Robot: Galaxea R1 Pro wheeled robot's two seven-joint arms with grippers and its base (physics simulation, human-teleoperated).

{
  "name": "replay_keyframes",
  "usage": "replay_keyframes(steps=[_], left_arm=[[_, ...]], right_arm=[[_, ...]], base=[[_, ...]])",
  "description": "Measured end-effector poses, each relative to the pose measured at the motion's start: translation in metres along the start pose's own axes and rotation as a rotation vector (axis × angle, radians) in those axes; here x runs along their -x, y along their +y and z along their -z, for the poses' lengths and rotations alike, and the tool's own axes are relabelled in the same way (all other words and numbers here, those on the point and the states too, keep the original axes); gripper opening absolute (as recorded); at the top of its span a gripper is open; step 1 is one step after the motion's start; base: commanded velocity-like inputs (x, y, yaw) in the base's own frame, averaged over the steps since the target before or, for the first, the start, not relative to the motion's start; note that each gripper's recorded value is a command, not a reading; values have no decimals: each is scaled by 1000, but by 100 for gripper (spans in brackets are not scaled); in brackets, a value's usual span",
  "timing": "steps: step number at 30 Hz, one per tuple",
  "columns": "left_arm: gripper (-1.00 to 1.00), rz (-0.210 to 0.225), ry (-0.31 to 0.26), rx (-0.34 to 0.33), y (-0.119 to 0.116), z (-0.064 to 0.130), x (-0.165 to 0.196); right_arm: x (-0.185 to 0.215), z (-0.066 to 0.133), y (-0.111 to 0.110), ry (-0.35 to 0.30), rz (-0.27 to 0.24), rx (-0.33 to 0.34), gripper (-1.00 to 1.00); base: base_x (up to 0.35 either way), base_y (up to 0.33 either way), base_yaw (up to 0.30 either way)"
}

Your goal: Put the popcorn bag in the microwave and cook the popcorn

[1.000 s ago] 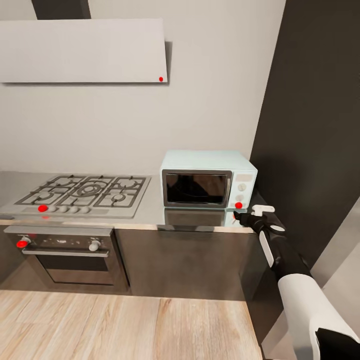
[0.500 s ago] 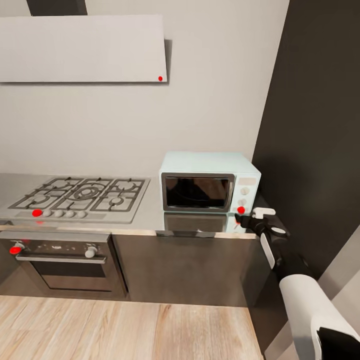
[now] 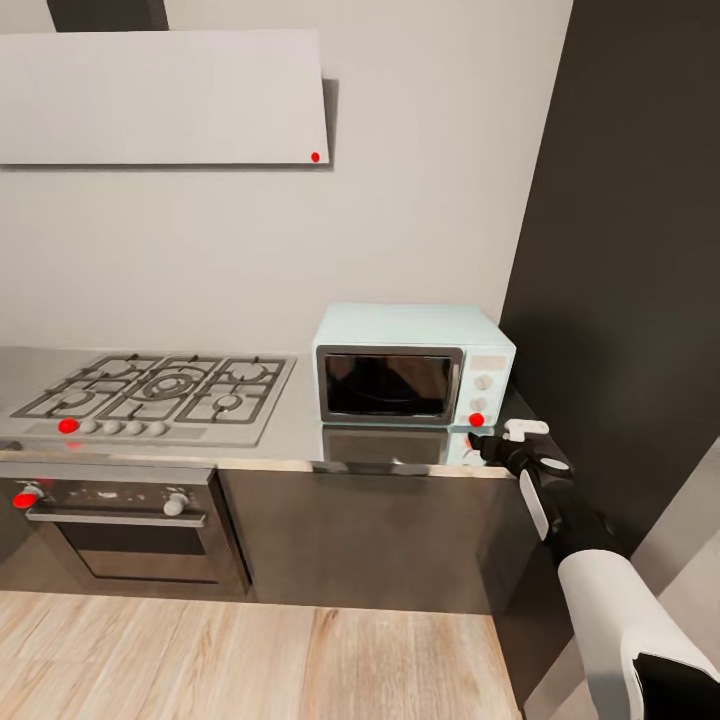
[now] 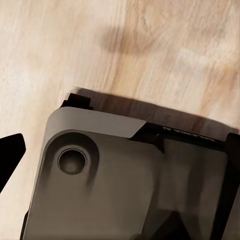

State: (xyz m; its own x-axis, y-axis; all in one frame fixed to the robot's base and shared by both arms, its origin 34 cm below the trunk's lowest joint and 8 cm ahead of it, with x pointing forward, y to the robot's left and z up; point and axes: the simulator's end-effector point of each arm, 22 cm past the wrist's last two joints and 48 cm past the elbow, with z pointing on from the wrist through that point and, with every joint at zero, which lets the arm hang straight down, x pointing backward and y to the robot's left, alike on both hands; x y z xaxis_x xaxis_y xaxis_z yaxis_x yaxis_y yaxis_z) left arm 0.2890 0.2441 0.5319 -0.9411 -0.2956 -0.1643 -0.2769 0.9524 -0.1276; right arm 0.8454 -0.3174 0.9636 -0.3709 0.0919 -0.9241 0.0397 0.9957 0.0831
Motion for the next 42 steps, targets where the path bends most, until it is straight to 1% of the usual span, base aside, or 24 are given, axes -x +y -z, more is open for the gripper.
replay_keyframes(steps=[6,13,17,19,21,37,38,42], left_arm=[[100,0,-1,1,1,0,0],[100,0,0,0,0,0,0],[100,0,2,1,1,0,-2],[100,0,3,1,1,0,-2],[100,0,3,1,1,0,-2],[100,0,3,1,1,0,-2],[100,0,3,1,1,0,-2],[100,0,3,1,1,0,-2]], right_arm=[[0,0,0,0,3,0,100],[0,0,0,1,5,0,100],[-12,-2,0,28,20,-13,100],[-13,-2,-7,30,35,-26,100],[-13,-1,-9,32,46,-32,100],[-14,-2,-6,33,51,-28,100],[-14,-2,-5,33,51,-27,-100],[-14,-2,-6,33,52,-27,-100]], base=[[114,-37,0],[15,-6,0],[0,0,0],[0,0,0],[0,0,0],[0,0,0],[0,0,0],[0,0,0]])
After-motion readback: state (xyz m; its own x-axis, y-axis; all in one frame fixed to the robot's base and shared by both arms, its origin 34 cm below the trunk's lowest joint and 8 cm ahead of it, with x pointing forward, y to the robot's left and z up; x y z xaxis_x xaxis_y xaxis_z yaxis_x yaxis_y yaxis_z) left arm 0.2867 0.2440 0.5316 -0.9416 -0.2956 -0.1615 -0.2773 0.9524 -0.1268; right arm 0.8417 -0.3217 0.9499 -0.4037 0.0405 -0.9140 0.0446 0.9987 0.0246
